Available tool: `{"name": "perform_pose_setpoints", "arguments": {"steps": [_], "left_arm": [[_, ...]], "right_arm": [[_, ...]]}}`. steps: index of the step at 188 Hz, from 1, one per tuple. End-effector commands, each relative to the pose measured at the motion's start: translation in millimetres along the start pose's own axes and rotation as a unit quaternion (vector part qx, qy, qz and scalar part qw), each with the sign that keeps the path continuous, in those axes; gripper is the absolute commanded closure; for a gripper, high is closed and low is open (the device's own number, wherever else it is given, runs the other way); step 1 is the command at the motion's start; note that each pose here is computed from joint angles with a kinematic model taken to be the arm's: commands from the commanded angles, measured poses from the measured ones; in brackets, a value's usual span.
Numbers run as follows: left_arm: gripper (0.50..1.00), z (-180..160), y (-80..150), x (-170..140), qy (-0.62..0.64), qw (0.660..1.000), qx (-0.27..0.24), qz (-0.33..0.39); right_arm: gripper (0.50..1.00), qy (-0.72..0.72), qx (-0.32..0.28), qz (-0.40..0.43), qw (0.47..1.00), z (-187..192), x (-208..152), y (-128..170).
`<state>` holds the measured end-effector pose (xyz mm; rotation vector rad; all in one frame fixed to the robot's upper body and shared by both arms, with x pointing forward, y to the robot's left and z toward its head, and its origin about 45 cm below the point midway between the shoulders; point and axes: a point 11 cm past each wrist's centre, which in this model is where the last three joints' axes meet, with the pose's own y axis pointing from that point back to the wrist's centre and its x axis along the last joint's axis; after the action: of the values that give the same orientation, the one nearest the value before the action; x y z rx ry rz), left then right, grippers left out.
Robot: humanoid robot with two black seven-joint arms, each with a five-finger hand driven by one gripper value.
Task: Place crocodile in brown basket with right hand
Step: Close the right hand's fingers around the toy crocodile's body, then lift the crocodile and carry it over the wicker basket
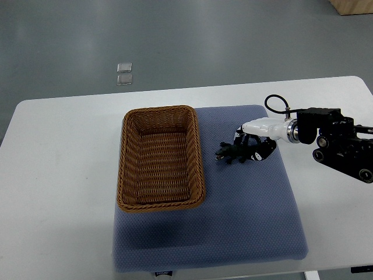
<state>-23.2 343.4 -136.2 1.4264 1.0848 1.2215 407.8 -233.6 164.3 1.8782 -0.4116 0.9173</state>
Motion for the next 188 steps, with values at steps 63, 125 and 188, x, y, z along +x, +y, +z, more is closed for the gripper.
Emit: {"name": "perform_pose_setpoints", "arguments": {"steps": [63, 125, 188], "left_arm": [[0.500, 0, 0, 0, 0.000, 1.000, 0.000, 0.000], [0.500, 0, 0, 0, 0.000, 1.000, 0.000, 0.000], [0.500, 0, 0, 0, 0.000, 1.000, 0.000, 0.000]], "right_arm": [[0.961, -0.002, 0.001, -0.005, 1.000, 0, -1, 0], [0.975, -0.007, -0.002, 0.004, 1.000, 4, 5, 4], [0.975, -0.013, -0.018, 0.020, 1.000, 17, 20, 10]]}}
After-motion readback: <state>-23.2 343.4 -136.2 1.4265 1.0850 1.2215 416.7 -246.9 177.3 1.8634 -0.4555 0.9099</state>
